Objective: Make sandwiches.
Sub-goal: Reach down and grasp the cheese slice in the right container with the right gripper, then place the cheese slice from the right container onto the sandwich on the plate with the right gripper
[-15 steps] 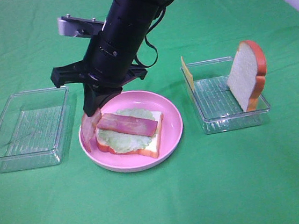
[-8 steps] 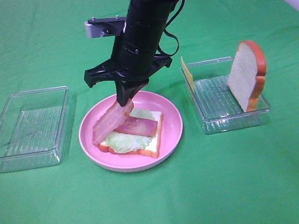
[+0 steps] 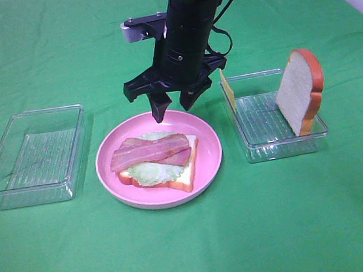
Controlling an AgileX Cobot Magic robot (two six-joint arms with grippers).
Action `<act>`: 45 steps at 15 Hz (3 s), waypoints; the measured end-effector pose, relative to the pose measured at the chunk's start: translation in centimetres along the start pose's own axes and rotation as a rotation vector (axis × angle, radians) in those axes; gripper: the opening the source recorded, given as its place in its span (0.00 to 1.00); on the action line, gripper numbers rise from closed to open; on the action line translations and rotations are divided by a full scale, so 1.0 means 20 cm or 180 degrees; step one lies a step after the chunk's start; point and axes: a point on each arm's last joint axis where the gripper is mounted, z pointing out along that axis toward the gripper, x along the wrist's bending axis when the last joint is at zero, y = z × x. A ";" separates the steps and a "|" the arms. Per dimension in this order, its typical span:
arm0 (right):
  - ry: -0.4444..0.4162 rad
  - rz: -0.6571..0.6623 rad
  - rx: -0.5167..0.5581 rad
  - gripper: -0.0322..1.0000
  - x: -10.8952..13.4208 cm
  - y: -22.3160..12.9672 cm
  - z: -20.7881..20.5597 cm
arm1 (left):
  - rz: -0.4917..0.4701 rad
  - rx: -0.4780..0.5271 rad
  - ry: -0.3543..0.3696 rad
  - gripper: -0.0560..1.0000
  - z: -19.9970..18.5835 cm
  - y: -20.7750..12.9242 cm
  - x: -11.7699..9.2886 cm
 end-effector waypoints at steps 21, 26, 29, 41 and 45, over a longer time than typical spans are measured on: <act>-0.0244 0.0750 0.0125 0.57 -0.50 0.14 -0.03 | 0.0000 0.0000 0.0000 0.86 0.00 0.00 0.00; -0.0269 0.0736 0.0070 0.51 -0.50 0.15 -0.02 | 0.0000 0.0000 0.0000 0.86 0.00 0.00 0.00; -0.0307 0.0726 0.0152 0.51 -0.51 0.14 0.02 | 0.0000 0.0000 0.0000 0.86 0.00 0.00 0.00; -0.0353 0.0724 0.0282 0.03 -0.52 0.13 0.06 | 0.0000 0.0000 0.0000 0.86 0.00 0.00 0.00; -0.0184 0.0644 0.0127 0.03 -0.47 0.13 -0.17 | 0.0000 0.0000 0.0000 0.86 0.00 0.00 0.00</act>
